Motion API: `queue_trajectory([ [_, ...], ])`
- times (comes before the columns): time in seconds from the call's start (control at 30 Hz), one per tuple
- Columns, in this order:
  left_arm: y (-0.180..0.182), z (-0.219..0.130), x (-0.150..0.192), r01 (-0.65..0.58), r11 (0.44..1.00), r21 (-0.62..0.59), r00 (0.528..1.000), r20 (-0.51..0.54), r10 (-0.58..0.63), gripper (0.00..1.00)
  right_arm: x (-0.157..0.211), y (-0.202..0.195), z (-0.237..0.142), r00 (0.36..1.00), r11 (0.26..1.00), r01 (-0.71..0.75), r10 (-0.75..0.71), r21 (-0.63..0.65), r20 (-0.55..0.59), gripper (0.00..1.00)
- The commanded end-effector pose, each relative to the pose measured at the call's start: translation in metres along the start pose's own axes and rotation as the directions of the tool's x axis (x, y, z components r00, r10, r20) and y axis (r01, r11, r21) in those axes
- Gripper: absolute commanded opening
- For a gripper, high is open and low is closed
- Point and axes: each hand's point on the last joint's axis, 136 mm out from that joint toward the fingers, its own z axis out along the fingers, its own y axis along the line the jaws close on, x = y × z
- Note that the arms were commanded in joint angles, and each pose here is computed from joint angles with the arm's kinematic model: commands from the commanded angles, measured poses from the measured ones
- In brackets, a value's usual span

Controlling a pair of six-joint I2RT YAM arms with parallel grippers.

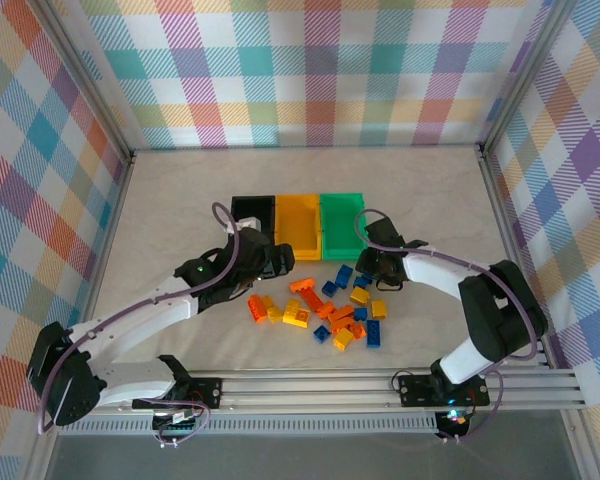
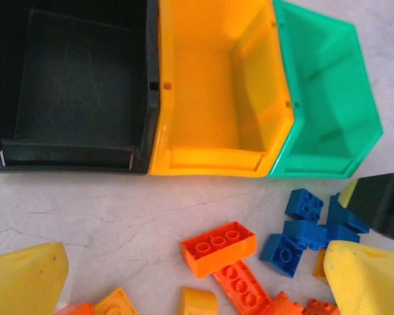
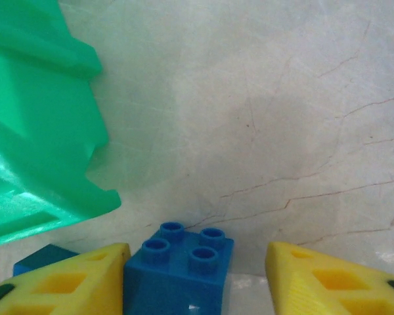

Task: Sort the legos into containers by color

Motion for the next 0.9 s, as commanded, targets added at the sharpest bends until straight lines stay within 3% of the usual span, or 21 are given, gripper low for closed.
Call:
queue_trajectory([
  [0.0, 0.006, 0.003, -0.003, 0.042, 0.999, 0.006, 0.999, 0.018, -0.043, 1.00, 0.002, -0.009, 0.001, 1.000, 0.998, -0.014, 0.014, 0.057, -0.006, 0.51],
  [0.17, 0.019, 0.008, 0.002, 0.067, 0.997, -0.024, 0.998, -0.004, -0.067, 1.00, 0.001, -0.014, -0.004, 1.000, 0.997, -0.004, 0.004, 0.074, 0.001, 0.37],
  [0.33, 0.031, 0.009, 0.004, 0.092, 0.995, -0.049, 0.996, -0.018, -0.093, 1.00, -0.015, 0.003, -0.033, 0.996, 0.997, 0.077, -0.077, 0.001, 0.055, 0.25],
  [0.47, 0.038, 0.008, 0.007, 0.105, 0.993, -0.053, 0.994, -0.030, -0.107, 1.00, -0.033, 0.044, -0.075, 0.978, 0.968, 0.192, -0.176, -0.163, 0.108, 0.25],
  [0.57, 0.039, 0.007, 0.010, 0.126, 0.992, -0.022, 0.991, -0.039, -0.126, 1.00, -0.048, 0.074, -0.090, 0.961, 0.944, 0.265, -0.243, -0.196, 0.128, 0.29],
  [0.7, 0.038, 0.005, 0.016, 0.151, 0.988, 0.012, 0.987, -0.062, -0.150, 1.00, -0.071, 0.095, -0.075, 0.954, 0.944, 0.287, -0.268, -0.160, 0.132, 0.31],
  [0.87, 0.050, 0.002, 0.026, 0.157, 0.987, -0.030, 0.983, -0.089, -0.159, 1.00, -0.096, 0.108, -0.046, 0.951, 0.954, 0.289, -0.278, -0.076, 0.133, 0.32],
])
